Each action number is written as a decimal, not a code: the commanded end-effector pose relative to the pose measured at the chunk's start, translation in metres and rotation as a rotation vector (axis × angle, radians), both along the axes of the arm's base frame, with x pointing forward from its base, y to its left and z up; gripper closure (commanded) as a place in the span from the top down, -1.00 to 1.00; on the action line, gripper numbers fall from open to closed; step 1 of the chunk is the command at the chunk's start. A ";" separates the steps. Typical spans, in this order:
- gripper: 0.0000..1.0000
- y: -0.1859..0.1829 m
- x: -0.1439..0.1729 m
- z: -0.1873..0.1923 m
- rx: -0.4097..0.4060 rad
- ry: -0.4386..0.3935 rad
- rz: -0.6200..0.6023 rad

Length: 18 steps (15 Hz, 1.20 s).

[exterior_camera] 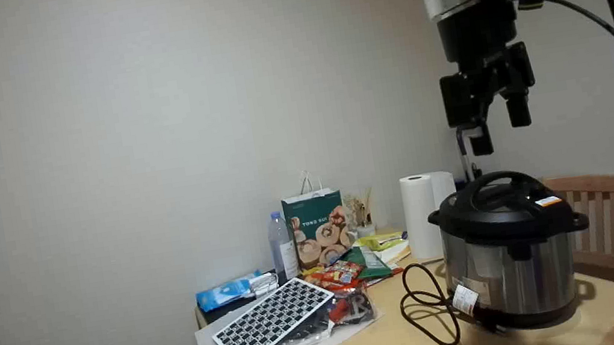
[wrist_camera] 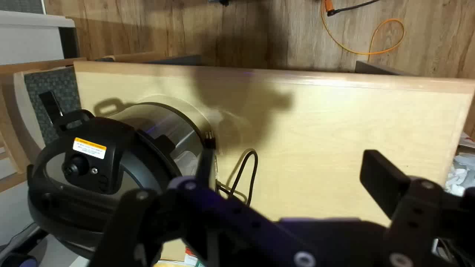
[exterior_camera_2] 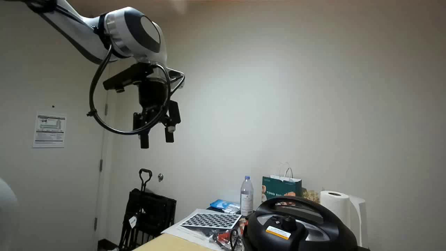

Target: Extend the power cord of the appliance on the table

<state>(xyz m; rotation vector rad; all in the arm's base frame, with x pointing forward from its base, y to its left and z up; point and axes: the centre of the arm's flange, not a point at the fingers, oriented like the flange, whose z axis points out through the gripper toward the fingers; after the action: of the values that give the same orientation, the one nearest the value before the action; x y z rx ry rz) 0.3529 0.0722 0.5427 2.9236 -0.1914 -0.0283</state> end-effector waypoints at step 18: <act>1.00 0.011 0.062 -0.084 0.010 -0.053 -0.028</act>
<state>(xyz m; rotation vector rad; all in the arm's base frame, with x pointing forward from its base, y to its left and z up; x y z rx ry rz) 0.4150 0.0837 0.4583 2.9329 -0.2411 0.0430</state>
